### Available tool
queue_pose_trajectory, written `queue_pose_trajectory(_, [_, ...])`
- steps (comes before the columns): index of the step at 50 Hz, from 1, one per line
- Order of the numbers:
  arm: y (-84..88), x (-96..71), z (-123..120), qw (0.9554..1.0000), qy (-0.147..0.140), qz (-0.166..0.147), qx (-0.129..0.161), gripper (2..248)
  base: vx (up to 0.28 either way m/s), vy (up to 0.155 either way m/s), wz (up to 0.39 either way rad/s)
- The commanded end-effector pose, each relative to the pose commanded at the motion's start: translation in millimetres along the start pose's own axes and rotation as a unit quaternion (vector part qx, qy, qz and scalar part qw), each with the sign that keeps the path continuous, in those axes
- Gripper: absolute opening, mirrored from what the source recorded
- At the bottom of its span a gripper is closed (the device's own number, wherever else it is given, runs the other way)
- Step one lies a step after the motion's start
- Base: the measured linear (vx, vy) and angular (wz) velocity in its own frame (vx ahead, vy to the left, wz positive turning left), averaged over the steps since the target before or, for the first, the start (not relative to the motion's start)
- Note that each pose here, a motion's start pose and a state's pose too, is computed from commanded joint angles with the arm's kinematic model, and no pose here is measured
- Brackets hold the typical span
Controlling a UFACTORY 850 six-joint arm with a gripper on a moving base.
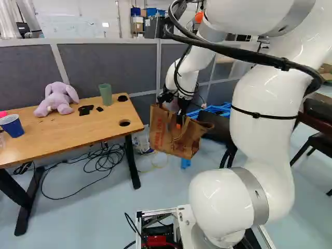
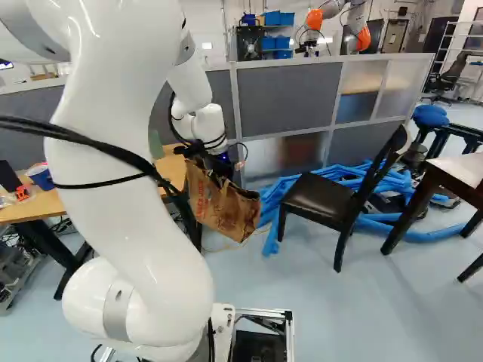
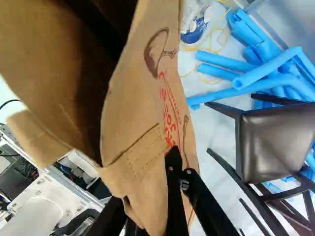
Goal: Pick up the bag on the ground and place it on the table
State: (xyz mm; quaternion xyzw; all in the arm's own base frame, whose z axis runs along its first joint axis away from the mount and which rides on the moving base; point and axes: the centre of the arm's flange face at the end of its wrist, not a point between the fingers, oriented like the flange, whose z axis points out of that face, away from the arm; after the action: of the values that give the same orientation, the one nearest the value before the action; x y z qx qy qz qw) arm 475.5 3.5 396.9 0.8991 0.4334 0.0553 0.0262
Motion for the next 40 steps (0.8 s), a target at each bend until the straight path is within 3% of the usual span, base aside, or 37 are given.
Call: queue_pose_trajectory(40, [1.3, -6.7, -58.7, 1.0, 0.002, 0.006, -0.004, 18, 0.0, 0.0, 0.0])
